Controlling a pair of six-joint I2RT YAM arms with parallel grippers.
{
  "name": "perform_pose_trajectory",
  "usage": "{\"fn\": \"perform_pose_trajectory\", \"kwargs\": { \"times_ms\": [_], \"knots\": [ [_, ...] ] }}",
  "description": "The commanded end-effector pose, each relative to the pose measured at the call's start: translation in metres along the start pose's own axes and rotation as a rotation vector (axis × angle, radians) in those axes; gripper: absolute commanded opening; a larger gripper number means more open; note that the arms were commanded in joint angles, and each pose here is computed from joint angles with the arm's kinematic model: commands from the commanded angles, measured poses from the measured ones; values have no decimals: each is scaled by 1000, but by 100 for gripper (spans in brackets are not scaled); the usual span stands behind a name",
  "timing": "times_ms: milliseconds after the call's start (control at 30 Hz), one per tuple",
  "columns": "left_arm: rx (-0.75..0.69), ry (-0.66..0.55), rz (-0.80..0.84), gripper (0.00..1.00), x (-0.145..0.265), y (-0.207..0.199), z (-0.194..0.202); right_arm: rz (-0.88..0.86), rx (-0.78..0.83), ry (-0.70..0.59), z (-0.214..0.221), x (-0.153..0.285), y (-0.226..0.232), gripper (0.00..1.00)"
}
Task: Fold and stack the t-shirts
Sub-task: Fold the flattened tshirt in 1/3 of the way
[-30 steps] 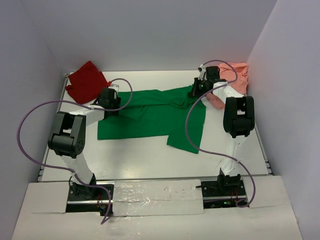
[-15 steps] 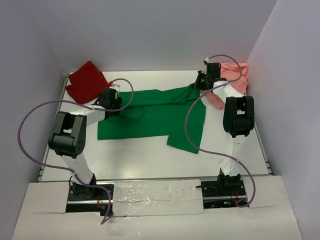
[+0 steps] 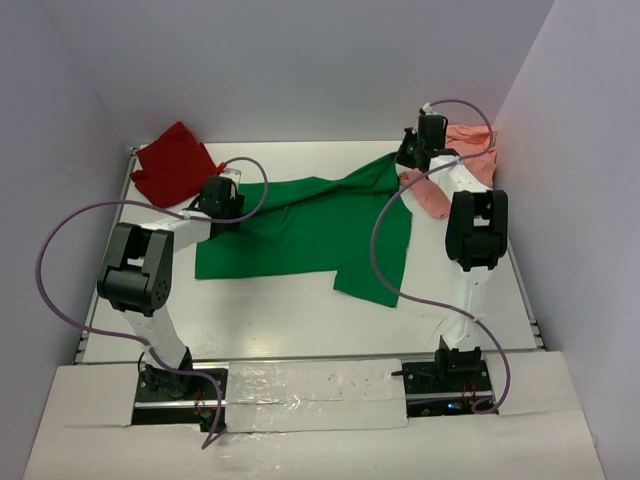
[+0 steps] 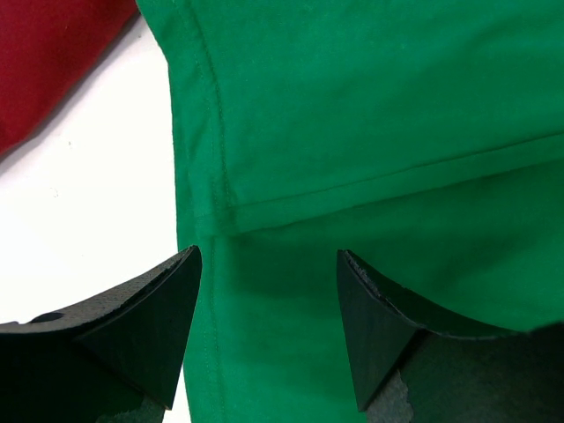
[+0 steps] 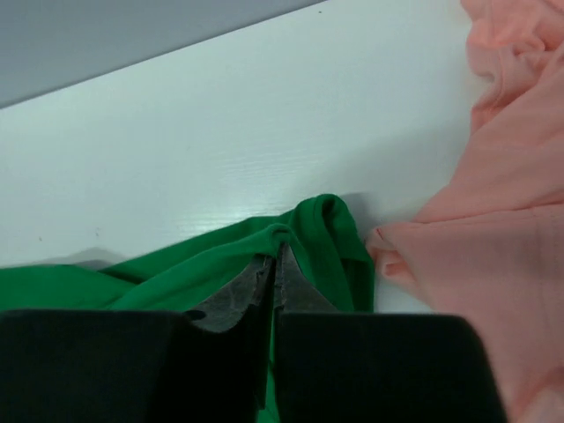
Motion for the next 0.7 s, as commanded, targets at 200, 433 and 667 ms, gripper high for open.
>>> {"fn": "perform_pose_trajectory", "kwargs": {
  "times_ms": [200, 433, 667],
  "knots": [
    [-8, -34, 31, 72, 0, -8, -5, -54, 35, 11, -15, -6, 5, 62],
    [-7, -34, 32, 71, 0, -8, -5, -156, 203, 70, 5, 15, 40, 63],
    [-10, -38, 30, 71, 0, -7, -6, -211, 402, 122, 37, 31, 94, 60]
  ]
}}
Point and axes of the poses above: each gripper's point midway between its finger pads, its own x axis back along the fingers, its own y axis along the line the jaws close on, z = x × y, the point moved 9 cm from there along x, back along the fingers, and after that the axes turned 13 degrees about x, right-handed, at the moved point
